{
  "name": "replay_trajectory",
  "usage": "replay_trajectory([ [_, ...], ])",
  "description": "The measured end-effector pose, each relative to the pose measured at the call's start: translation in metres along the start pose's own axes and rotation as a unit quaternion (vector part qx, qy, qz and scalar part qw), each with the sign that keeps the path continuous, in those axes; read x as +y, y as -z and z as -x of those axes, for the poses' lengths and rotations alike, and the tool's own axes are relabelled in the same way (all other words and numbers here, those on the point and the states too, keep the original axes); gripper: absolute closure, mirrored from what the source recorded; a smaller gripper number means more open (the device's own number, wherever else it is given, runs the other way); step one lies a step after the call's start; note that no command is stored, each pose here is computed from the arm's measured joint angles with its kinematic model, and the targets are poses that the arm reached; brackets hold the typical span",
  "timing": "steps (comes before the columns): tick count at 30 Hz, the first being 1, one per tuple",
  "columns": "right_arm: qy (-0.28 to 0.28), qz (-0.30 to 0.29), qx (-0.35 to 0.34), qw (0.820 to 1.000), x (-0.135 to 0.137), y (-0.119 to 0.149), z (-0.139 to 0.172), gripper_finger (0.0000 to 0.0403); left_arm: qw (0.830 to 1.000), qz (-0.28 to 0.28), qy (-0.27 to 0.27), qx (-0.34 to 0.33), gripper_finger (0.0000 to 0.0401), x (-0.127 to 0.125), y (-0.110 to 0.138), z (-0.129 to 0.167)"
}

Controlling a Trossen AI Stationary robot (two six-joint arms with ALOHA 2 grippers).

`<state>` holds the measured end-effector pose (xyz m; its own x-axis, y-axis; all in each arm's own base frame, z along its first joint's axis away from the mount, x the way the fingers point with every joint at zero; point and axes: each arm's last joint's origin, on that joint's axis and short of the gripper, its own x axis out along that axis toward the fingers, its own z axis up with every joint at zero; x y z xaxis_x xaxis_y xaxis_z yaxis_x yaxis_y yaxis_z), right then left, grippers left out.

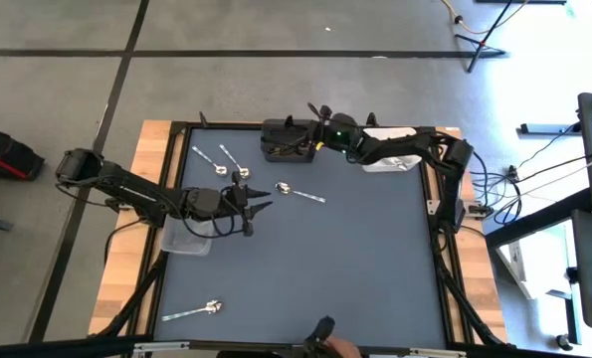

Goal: Sort silverware by color (type)
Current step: Put the black spoon into the black bin, then put the right blue spoon into the transparent bin

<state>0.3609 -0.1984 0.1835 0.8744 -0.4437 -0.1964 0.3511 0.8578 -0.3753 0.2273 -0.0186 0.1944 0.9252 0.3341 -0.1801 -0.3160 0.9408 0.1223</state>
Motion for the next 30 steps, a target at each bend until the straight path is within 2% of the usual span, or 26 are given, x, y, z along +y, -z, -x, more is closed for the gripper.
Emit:
replay_trajectory([
  [5,-0.01,-0.009,0.069,0.998,0.001,0.005,-0.003,0.0387,1.0,0.001,0.011,-0.002,0.0296,-0.002,0.0,0.0],
  [9,-0.025,-0.014,0.104,0.994,0.0,0.001,-0.006,0.0339,1.0,0.001,0.012,-0.002,0.0296,-0.001,0.0,0.0],
  [11,-0.042,-0.013,0.137,0.99,-0.001,-0.008,-0.002,0.0309,1.0,0.001,0.012,-0.002,0.0296,-0.001,0.0,0.0],
  [14,-0.067,-0.011,0.201,0.977,-0.008,-0.037,0.016,0.027,1.0,0.001,0.014,-0.002,0.0296,-0.002,0.0,0.0],
  [16,-0.091,-0.019,0.22,0.971,-0.011,-0.055,0.031,0.0253,1.0,0.001,0.015,-0.002,0.0296,-0.002,0.0,0.0],
  [19,-0.144,-0.047,0.224,0.963,-0.002,-0.065,0.053,0.0239,1.0,0.001,0.015,-0.002,0.0296,-0.002,0.0,0.0],
  [22,-0.188,-0.062,0.19,0.962,0.015,-0.064,0.067,0.0236,1.0,0.001,0.015,-0.002,0.0296,-0.002,0.0,0.0],
  [25,-0.211,-0.06,0.168,0.961,0.041,-0.048,0.073,0.0235,1.0,0.001,0.016,-0.002,0.0296,-0.002,0.0,0.0],
  [30,-0.203,-0.038,0.162,0.965,0.075,-0.019,0.083,0.0235,1.0,0.001,0.014,-0.009,0.0296,-0.001,-0.002,0.0],
])
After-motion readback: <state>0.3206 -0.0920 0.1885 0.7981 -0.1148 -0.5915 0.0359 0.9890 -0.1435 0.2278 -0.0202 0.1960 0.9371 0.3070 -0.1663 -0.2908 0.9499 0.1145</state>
